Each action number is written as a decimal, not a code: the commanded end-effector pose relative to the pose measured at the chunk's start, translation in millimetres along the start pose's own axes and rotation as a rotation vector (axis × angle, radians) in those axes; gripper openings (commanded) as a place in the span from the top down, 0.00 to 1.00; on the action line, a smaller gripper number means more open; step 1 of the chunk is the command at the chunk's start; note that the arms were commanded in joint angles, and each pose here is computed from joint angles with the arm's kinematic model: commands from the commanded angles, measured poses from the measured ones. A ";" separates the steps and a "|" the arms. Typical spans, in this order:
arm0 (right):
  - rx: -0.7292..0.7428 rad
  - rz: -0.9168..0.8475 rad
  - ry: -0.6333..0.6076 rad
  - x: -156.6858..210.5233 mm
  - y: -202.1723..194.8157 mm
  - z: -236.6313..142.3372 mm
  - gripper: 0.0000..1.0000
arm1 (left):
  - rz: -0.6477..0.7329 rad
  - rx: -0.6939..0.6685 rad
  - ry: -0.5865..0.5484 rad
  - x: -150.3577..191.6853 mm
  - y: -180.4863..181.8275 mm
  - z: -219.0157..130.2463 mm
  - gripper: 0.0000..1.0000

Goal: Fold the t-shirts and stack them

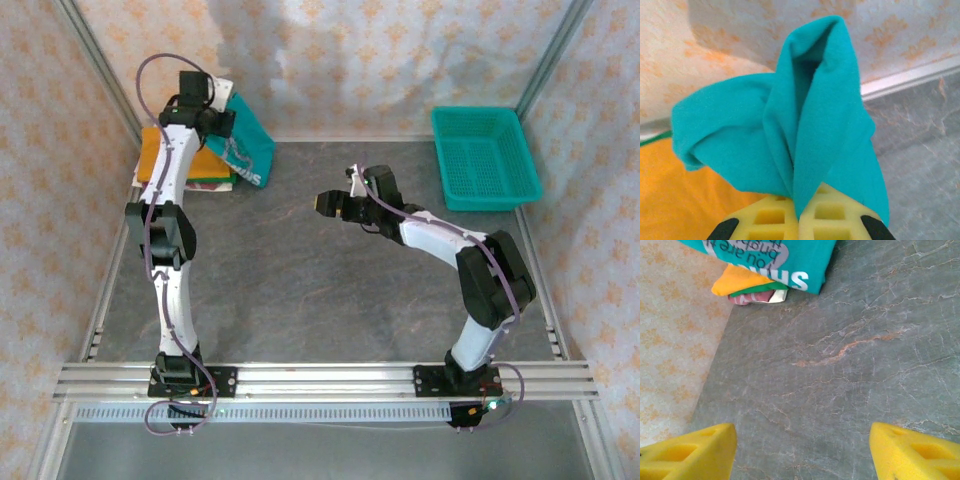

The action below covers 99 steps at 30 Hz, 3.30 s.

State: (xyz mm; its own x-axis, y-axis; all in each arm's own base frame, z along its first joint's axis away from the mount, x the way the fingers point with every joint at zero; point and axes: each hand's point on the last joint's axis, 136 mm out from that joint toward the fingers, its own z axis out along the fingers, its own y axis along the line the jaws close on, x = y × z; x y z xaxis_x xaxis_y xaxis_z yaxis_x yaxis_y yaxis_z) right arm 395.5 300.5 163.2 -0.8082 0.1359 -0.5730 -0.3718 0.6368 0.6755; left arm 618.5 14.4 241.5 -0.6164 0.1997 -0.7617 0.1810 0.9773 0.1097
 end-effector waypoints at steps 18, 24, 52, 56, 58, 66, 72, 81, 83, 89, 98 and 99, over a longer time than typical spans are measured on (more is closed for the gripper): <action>0.116 -0.024 0.050 6.9 -7.4 -16.6 0.29 | -0.178 -0.010 -0.126 19.2 152.9 -2.3 1.00; 0.103 -0.022 0.057 0.8 -1.8 -13.6 0.29 | -0.213 -0.117 -0.038 62.5 189.7 23.7 0.82; 0.942 -0.242 -0.713 -55.6 -103.0 -216.0 0.09 | -0.459 -0.334 -0.514 150.5 -19.6 -194.8 0.00; 0.995 -0.253 -0.772 -26.2 -126.2 -241.6 0.08 | -0.433 -0.393 -0.321 224.2 -25.6 -165.6 0.00; 1.041 -0.179 -0.753 -12.5 -146.3 -252.0 0.08 | -0.427 -0.394 -0.282 249.3 -30.8 -156.2 0.00; 1.081 -0.141 -0.738 -2.5 -172.2 -270.2 0.07 | -0.364 -0.448 -0.238 268.6 -26.5 -135.0 0.00; 1.082 -0.118 -0.693 9.8 -193.8 -272.1 0.07 | -0.324 -0.468 -0.223 254.4 -20.7 -115.9 0.00; 0.980 -0.236 -0.727 14.8 -205.1 -249.8 0.06 | -0.299 -0.320 -0.303 248.2 -37.6 -99.9 0.00; 0.948 -0.271 -0.716 13.1 -203.1 -242.5 0.06 | -0.282 -0.303 -0.326 249.0 -42.2 -102.9 0.00; 0.895 -0.360 -0.761 17.2 -200.1 -236.3 0.06 | -0.263 -0.271 -0.381 256.1 -50.5 -103.4 0.00; 0.934 -0.311 -0.742 10.7 -228.6 -223.6 0.03 | -0.268 -0.277 -0.265 253.8 -45.0 -79.1 0.00; 0.963 -0.288 -0.694 5.9 -235.9 -219.9 0.03 | -0.263 -0.285 -0.260 254.1 -44.9 -79.1 0.00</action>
State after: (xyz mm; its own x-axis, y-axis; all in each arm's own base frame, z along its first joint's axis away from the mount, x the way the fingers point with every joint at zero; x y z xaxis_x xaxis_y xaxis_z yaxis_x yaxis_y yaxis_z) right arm 355.8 -11.8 75.3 -0.2780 0.0657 -0.9583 0.2055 0.9786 0.0075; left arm 389.0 22.9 90.7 -0.3835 -0.0573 -0.9217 -0.1777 0.9840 0.0127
